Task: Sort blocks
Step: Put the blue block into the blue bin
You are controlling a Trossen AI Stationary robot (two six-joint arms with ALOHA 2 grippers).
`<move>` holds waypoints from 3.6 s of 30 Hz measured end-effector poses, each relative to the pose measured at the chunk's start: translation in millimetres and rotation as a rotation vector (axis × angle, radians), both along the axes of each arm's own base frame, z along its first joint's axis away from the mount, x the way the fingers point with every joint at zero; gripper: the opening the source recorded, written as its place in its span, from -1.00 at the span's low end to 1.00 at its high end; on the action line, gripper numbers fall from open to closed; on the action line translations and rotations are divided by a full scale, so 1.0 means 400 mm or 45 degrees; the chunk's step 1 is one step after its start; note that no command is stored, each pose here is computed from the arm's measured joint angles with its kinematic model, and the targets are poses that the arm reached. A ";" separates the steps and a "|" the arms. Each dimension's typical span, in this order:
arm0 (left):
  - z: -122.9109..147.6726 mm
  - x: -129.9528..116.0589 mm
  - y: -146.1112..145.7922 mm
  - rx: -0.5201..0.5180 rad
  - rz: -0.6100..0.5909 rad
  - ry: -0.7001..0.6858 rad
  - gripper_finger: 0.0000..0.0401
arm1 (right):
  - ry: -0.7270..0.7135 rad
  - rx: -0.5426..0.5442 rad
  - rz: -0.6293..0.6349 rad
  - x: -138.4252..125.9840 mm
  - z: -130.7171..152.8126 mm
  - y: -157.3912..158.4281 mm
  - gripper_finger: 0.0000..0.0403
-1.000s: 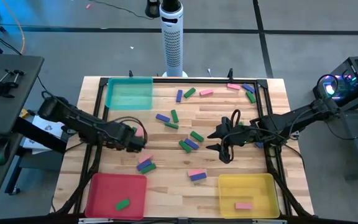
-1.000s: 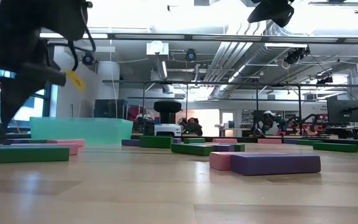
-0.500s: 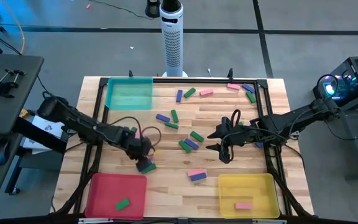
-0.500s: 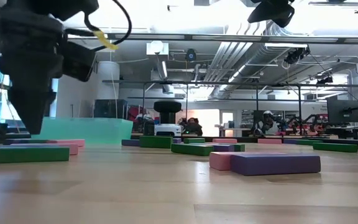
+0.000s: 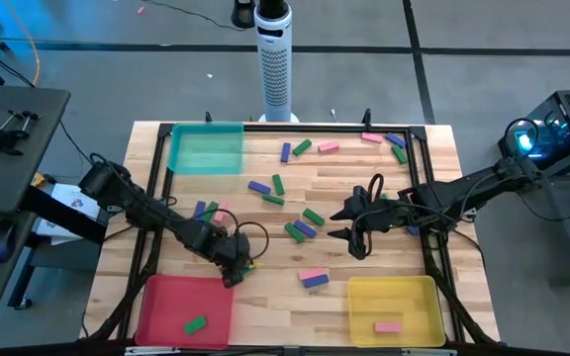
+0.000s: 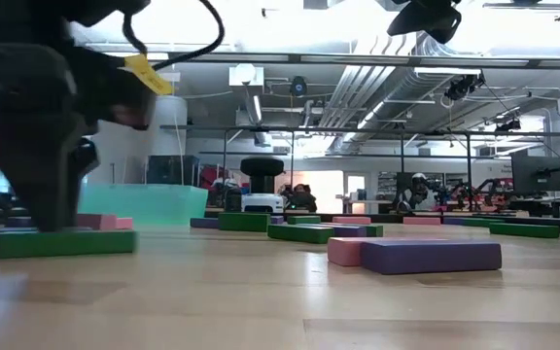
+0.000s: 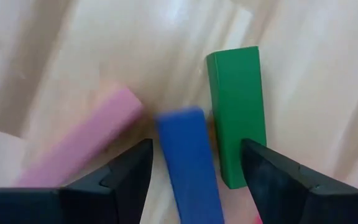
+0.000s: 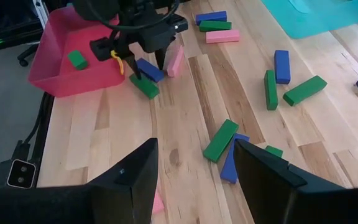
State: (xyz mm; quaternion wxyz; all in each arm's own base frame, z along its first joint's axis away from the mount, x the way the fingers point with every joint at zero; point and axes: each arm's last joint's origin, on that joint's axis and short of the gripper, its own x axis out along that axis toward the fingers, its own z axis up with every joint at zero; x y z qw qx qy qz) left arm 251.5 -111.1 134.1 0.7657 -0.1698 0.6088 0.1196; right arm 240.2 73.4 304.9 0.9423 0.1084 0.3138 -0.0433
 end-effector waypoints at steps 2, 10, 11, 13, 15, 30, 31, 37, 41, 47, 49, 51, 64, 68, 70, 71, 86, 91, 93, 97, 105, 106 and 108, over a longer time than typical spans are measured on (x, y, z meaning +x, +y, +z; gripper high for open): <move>0.010 0.010 0.006 0.056 -0.015 -0.009 0.14 | 0.000 0.005 -0.004 0.000 0.000 0.000 -0.07; 0.020 0.022 0.035 0.109 0.001 0.015 0.05 | 0.000 0.004 -0.004 0.000 0.000 0.000 -0.07; 0.020 0.023 0.038 0.110 -0.005 0.016 0.02 | 0.000 0.004 -0.005 0.000 0.000 0.000 -0.07; 0.020 0.024 0.042 0.108 -0.010 0.021 -0.01 | 0.000 0.009 -0.008 0.000 0.000 0.000 -0.07; 0.026 0.028 0.045 0.101 -0.004 0.032 -0.02 | 0.000 0.009 -0.008 0.000 0.000 0.000 -0.07; 0.137 0.041 0.052 0.015 0.253 0.300 -0.03 | 0.001 0.001 -0.001 0.000 0.000 0.000 -0.07; 0.137 0.031 0.053 -0.006 0.312 0.364 -0.03 | 0.001 0.001 -0.001 0.000 0.000 0.000 -0.07; 0.121 -0.020 0.035 -0.096 0.556 0.612 -0.02 | 0.002 0.000 -0.001 0.000 0.000 0.000 -0.07; 0.101 -0.038 0.022 -0.190 0.628 0.681 -0.02 | 0.004 -0.001 -0.001 -0.001 -0.001 0.000 -0.07; 0.061 -0.046 0.014 -0.301 0.700 0.673 -0.02 | 0.004 -0.012 0.008 -0.001 -0.001 0.000 -0.07; 0.052 -0.047 0.015 -0.308 0.729 0.667 -0.02 | 0.005 -0.014 0.009 -0.001 -0.001 0.000 -0.07; 0.046 -0.046 0.015 -0.324 0.740 0.648 -0.02 | 0.005 -0.020 0.013 -0.001 -0.001 0.000 -0.07; 0.009 -0.057 0.022 -0.326 0.782 0.620 -0.02 | 0.005 -0.020 0.014 -0.001 -0.001 0.000 -0.07; 0.013 -0.064 0.027 -0.302 0.792 0.643 -0.02 | 0.005 -0.020 0.014 -0.001 -0.001 0.000 -0.07; 0.022 -0.073 0.035 -0.274 0.801 0.667 -0.02 | 0.005 -0.020 0.014 -0.001 -0.001 0.000 -0.07; 0.027 -0.077 0.041 -0.256 0.811 0.674 -0.02 | 0.005 -0.020 0.014 -0.001 -0.001 0.000 -0.07; 0.058 -0.022 0.019 -0.428 0.806 0.277 -0.02 | 0.004 -0.016 0.011 0.000 -0.001 0.000 -0.07; 0.016 -0.016 0.017 -0.365 0.827 0.350 -0.02 | 0.000 -0.016 0.012 0.000 0.000 0.000 -0.07; 0.002 -0.013 0.016 -0.349 0.831 0.372 -0.02 | 0.000 -0.018 0.012 0.000 0.000 0.000 -0.07; -0.018 -0.013 0.016 -0.311 0.841 0.424 -0.02 | -0.001 -0.018 0.013 0.000 0.000 0.000 -0.07; -0.004 -0.015 0.032 -0.258 0.733 0.400 -0.39 | -0.002 -0.018 0.013 0.000 0.000 0.000 -0.07; 0.001 -0.014 0.035 -0.242 0.715 0.400 -0.49 | -0.002 -0.018 0.013 0.000 0.000 0.000 -0.07; 0.015 -0.013 0.041 -0.181 0.672 0.385 -0.69 | -0.003 -0.017 0.013 0.000 0.001 0.000 -0.07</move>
